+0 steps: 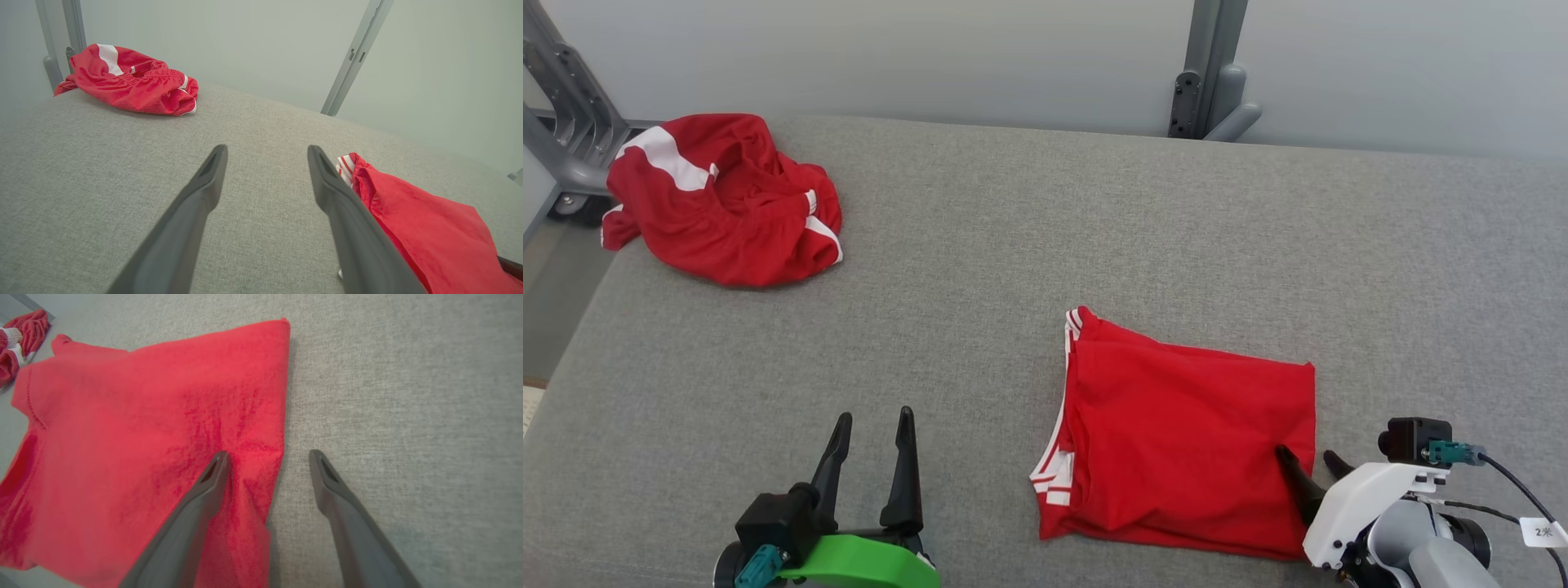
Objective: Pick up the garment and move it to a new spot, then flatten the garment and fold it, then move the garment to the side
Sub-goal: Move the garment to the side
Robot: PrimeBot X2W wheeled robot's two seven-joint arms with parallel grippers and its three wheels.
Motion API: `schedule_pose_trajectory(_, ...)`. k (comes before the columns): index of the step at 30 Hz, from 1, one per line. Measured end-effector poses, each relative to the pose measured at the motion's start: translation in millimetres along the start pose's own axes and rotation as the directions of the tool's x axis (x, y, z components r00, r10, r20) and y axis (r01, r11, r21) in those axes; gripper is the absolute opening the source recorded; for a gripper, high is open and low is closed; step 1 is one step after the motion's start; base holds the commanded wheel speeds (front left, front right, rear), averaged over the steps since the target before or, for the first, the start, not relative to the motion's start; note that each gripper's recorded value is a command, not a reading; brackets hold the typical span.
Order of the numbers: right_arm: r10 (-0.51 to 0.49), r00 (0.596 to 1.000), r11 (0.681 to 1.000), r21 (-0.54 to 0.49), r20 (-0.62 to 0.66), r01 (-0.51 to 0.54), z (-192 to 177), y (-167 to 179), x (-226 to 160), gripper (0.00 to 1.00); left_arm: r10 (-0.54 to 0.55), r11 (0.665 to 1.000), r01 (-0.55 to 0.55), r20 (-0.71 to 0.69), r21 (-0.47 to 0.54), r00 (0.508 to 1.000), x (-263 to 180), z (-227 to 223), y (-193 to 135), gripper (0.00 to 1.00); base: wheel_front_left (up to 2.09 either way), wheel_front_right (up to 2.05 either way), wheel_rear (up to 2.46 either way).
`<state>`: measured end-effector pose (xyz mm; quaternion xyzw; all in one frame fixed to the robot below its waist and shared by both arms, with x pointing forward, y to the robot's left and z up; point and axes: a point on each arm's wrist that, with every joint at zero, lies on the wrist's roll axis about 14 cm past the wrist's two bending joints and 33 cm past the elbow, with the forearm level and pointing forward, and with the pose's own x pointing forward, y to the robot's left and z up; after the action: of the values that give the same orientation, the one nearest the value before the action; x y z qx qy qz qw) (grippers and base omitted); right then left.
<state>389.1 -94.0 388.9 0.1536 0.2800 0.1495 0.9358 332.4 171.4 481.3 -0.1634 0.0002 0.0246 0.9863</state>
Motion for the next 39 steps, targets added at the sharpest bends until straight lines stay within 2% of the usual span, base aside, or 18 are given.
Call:
schedule_pose_trajectory(2,0.006,1.0,1.0,0.007,-0.014,-0.006,-1.5,1.3,2.4,1.0,0.004,1.0,-0.004,-0.001,0.0,1.0,-0.2,-0.4,1.2,1.0,0.0,0.0,0.0)
schedule_pose_trajectory(3,0.01,1.0,1.0,0.006,-0.023,-0.01,-1.9,2.0,4.6,0.94,0.007,1.0,-0.007,-0.003,0.0,1.0,-0.5,-0.8,2.3,1.0,0.0,0.0,0.0)
schedule_pose_trajectory(4,0.013,0.999,1.0,0.006,-0.032,-0.013,-3.0,2.2,6.2,0.47,0.01,1.0,-0.01,-0.004,0.0,1.0,-0.7,-1.2,3.0,1.0,0.0,0.0,0.0)
schedule_pose_trajectory(5,0.017,0.999,1.0,0.011,-0.039,-0.016,-3.4,2.9,7.9,0.35,0.011,1.0,-0.011,-0.005,0.0,1.0,-0.9,-1.4,3.6,1.0,0.0,0.0,0.0)
schedule_pose_trajectory(7,0.024,0.999,1.0,0.021,-0.044,-0.023,-3.0,5.1,10.7,0.18,0.014,1.0,-0.014,-0.007,0.0,1.0,-1.1,-1.9,4.3,1.0,0.0,0.0,0.0)
schedule_pose_trajectory(8,0.027,0.999,0.999,0.021,-0.043,-0.026,-2.3,6.0,11.8,0.0,0.013,1.0,-0.013,-0.008,0.0,1.0,-1.1,-2.2,4.2,1.0,0.0,0.0,0.0)
schedule_pose_trajectory(16,0.018,1.0,1.0,-0.005,0.005,-0.018,14.1,-3.2,12.2,0.0,-0.012,1.0,0.012,-0.021,-0.001,1.0,2.4,-6.4,-3.5,1.0,0.0,0.0,0.0)
schedule_pose_trajectory(24,-0.1,0.992,0.992,-0.074,0.081,0.106,53.7,-62.2,-7.9,0.0,-0.106,0.994,0.106,-0.037,-0.008,0.994,16.2,-12.2,-31.9,1.0,0.0,0.0,0.0)
schedule_pose_trajectory(31,-0.24,0.957,0.959,-0.113,0.163,0.26,94.8,-123.6,-43.5,0.0,-0.246,0.969,0.246,-0.059,-0.008,0.968,37.7,-21.3,-75.8,1.0,0.0,0.0,0.0)
schedule_pose_trajectory(39,-0.382,0.898,0.905,-0.108,0.217,0.411,118.6,-176.7,-86.2,0.0,-0.395,0.918,0.396,-0.092,-0.006,0.914,62.8,-38.7,-125.0,1.0,0.0,0.0,0.0)
